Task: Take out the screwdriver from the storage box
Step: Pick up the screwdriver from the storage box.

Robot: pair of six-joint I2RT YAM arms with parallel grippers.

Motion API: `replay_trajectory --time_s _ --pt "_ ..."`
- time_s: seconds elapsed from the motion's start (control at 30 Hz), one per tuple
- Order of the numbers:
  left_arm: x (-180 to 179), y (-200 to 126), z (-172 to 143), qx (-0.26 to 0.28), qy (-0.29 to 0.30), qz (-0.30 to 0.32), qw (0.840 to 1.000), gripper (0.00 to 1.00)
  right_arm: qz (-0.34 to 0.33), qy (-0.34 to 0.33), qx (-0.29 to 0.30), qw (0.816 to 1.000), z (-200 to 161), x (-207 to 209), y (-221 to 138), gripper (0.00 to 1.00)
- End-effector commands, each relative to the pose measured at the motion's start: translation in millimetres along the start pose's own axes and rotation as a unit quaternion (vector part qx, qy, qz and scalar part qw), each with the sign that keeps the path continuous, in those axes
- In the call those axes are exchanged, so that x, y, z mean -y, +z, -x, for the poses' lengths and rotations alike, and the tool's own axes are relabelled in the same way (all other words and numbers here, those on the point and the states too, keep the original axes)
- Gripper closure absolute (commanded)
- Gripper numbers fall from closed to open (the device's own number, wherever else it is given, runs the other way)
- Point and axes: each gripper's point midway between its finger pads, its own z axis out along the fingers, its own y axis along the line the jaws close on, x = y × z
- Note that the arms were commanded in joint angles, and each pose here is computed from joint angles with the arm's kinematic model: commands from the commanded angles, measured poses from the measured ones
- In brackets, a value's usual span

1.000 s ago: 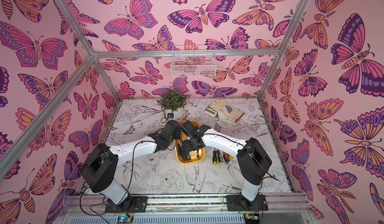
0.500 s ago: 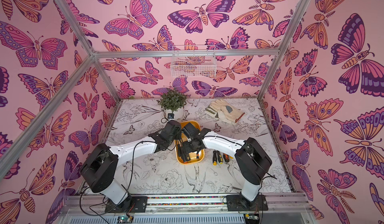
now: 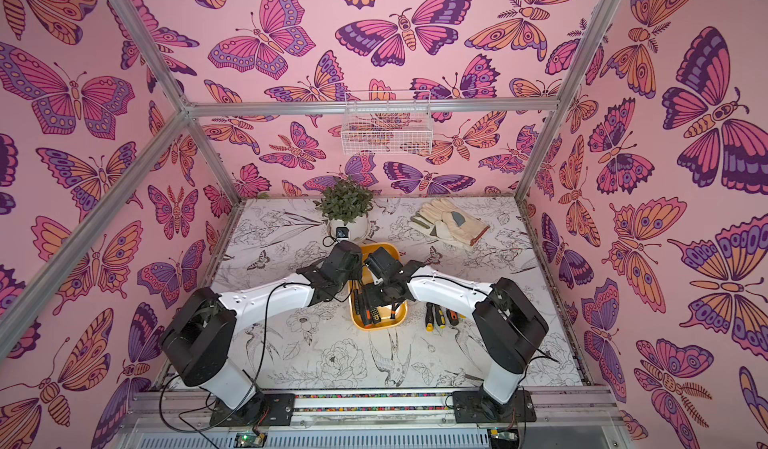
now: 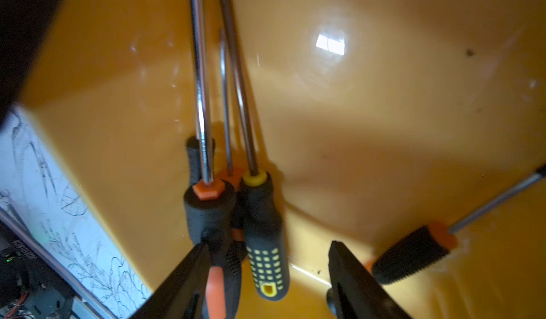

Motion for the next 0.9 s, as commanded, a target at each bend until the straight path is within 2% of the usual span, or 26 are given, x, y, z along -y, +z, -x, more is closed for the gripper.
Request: replay_trajectory --time_s 0.0,0.1,0.53,0.73,0.87 --pt "7 -5 12 0.019 -0.014 -0.014 1.0 1.0 0.033 0.007 0.026 0.999 10 -16 -16 0.31" --pt "7 -5 11 0.019 -0.014 -0.014 1.0 1.0 0.041 0.008 0.03 0.999 12 -19 -19 0.31" --pt "7 -5 12 0.019 -0.014 -0.013 1.0 1.0 0.039 0.013 -0.002 0.999 2 -15 10 0.33" --pt "7 -4 11 0.019 -0.013 -0.012 1.0 1.0 0.037 0.013 -0.012 0.999 1 -14 19 0.37" --pt "7 -4 11 0.018 -0.013 -0.013 1.0 1.0 0.034 0.012 -0.02 0.999 -1 -12 25 0.45"
